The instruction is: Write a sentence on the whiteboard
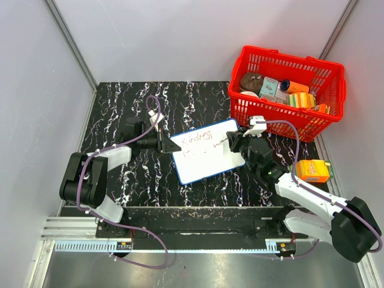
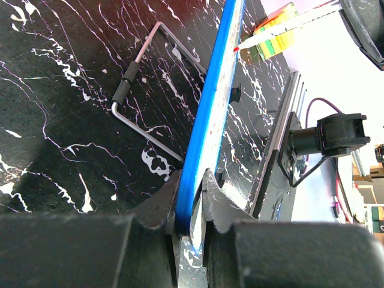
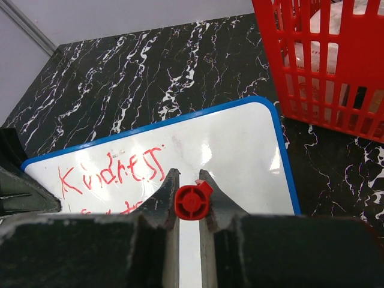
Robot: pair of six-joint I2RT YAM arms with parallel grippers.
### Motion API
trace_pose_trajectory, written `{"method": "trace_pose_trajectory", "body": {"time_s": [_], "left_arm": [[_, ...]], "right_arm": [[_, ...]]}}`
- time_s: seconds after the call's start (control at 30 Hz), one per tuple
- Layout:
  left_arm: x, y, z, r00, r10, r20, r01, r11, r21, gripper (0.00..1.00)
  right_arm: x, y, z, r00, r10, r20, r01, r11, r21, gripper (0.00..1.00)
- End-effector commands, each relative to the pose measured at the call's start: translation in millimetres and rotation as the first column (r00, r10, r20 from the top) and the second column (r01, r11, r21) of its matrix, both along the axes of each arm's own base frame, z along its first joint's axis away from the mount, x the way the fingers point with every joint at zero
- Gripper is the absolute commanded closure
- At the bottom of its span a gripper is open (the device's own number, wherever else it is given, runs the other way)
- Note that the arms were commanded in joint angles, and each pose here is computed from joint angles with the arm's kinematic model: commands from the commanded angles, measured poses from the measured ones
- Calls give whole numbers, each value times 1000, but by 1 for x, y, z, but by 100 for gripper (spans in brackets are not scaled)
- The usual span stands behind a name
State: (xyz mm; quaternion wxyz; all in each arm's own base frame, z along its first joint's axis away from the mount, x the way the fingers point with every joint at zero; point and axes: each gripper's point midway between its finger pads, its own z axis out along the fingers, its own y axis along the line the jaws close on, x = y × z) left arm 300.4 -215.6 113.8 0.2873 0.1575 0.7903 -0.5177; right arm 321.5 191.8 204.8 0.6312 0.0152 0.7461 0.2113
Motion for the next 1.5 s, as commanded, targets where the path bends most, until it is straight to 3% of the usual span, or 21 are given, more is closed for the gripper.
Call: {"method": "trace_pose_trajectory", "body": {"time_s": [0.0, 0.83, 1.47], "left_arm": [[42, 31, -40, 976, 159, 148, -189, 956, 223, 100], [41, 31, -40, 976, 156, 149, -187, 957, 223, 100], [41, 31, -40, 976, 157, 149, -188, 956, 224, 100]], "right_arm": [[9, -5, 23, 997, -48, 62, 48, 999, 6, 100], [-12, -15, -22, 998, -36, -50, 34, 999, -32, 100], [16, -13, 23, 993, -104, 52, 106, 994, -28, 100]]}}
